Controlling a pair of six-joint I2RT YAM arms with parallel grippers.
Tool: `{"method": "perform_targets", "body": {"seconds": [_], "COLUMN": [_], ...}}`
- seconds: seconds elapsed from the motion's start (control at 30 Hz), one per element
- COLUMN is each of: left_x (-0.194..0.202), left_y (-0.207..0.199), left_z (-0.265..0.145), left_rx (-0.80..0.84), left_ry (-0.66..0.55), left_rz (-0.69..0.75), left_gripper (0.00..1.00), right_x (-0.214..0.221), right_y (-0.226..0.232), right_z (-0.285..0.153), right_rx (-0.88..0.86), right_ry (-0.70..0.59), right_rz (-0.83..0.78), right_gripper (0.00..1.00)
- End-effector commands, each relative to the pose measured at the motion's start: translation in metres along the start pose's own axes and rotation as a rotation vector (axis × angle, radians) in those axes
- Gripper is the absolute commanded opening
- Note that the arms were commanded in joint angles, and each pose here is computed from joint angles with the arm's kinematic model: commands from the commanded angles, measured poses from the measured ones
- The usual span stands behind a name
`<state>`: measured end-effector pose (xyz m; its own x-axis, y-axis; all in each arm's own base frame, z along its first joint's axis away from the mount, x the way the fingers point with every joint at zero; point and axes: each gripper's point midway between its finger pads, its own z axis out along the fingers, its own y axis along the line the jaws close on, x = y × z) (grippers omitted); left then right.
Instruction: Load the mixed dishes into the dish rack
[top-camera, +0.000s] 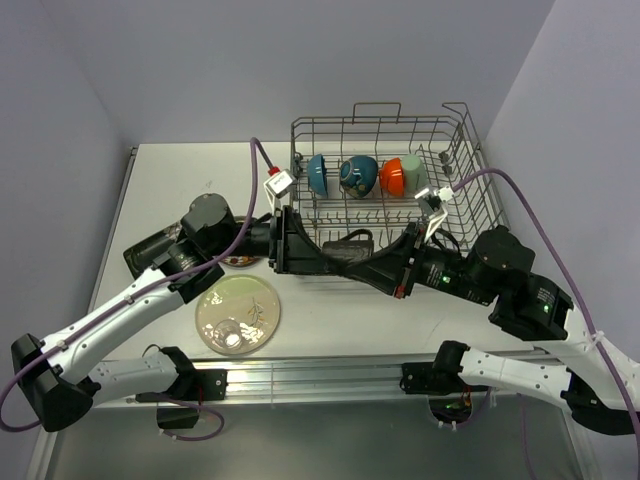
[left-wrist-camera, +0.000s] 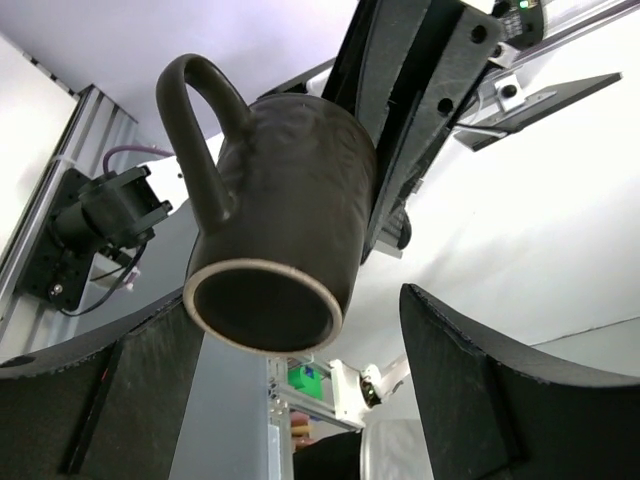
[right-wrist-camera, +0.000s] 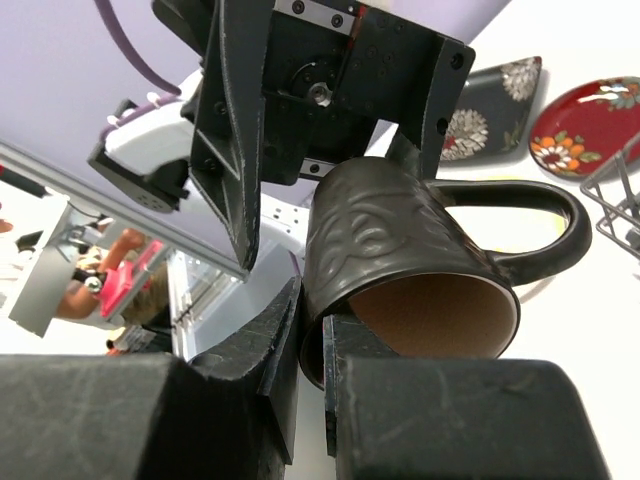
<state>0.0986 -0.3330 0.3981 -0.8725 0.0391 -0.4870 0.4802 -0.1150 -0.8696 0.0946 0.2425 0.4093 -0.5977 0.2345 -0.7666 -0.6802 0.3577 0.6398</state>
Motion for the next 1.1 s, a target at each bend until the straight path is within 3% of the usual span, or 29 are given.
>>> {"method": "perform_targets", "body": {"seconds": [0.0,0.43,0.8,1.07], "left_x": [-0.005,-0.023,-0.023,-0.019], "left_y": [-0.032,-0.034,-0.038,-0.037], "left_z": [-0.012,-0.006,-0.007,-0.011], "left_rx": [0.093,0.094,0.093,0.099], "left_ry": [-0.022,-0.054,-0.041,-0.036], "left_rz": [0.086,0.086,0.094,0.095], "left_gripper": [0.82,0.86,0.73,0.86], "right_x": [-0.023,-0.014,-0.023,-0.026], "right_y": [0.023,0.028,0.025,0.017], "right_z": [-0.002,0.009,0.010,0.008], "right_rx": [-0.111,-0.161,-0.131,-0.096], "right_ry": [-0.088,-0.039,-0.073,-0.098], "right_rz": [-0.011,-0.004,-0.019,-0.014], "right_gripper": [0.00,0.00,0.00,0.00]}}
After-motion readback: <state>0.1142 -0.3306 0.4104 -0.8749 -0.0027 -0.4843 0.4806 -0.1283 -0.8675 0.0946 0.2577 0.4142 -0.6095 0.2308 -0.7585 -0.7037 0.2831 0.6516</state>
